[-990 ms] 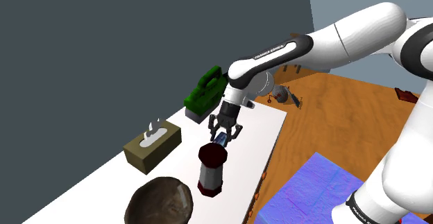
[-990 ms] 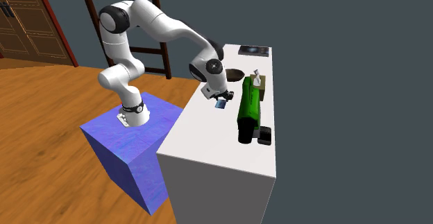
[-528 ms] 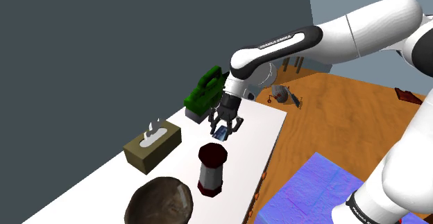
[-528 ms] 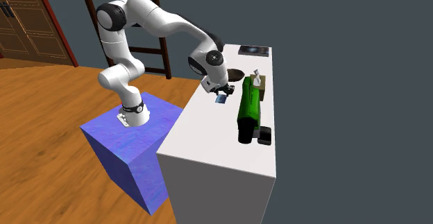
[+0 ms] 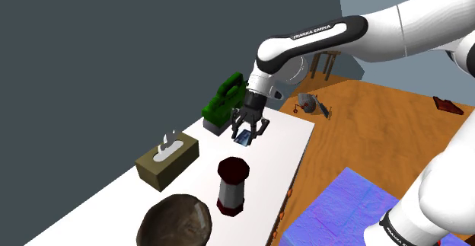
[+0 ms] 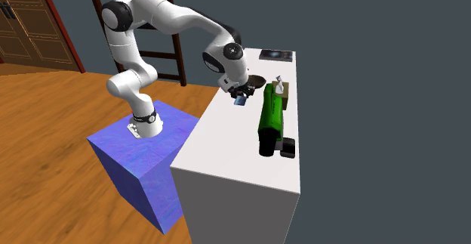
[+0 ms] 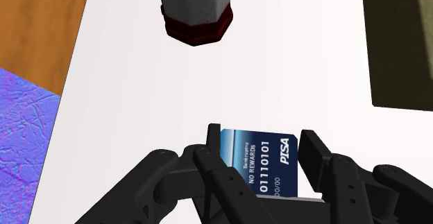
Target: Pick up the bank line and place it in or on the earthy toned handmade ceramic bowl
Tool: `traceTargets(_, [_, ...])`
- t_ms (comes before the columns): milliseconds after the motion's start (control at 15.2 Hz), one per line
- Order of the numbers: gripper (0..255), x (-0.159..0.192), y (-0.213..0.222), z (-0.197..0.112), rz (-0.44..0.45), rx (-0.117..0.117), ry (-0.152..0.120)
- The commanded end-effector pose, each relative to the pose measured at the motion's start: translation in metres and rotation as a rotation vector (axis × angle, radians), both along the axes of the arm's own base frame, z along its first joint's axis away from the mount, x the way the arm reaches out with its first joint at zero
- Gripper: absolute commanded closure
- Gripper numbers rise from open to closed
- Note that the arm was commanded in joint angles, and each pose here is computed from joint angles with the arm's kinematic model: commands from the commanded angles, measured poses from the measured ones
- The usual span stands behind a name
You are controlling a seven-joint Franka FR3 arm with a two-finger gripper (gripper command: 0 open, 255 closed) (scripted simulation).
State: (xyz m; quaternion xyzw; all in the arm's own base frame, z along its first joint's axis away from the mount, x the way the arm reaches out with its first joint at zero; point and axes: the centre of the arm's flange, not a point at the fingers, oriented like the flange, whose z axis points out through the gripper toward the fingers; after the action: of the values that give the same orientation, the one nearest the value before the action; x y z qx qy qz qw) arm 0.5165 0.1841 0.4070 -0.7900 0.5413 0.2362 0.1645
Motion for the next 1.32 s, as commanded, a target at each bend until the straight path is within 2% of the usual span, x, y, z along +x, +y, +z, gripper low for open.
traceTargets(0, [255,0.000,0.001,0.011,0.000,0.000,0.000])
traceTargets(264, [255,0.000,0.001,0.031,0.000,0.000,0.000])
traceTargets(1254, [255,-0.065,0.188,0.042,0.000,0.000,0.000])
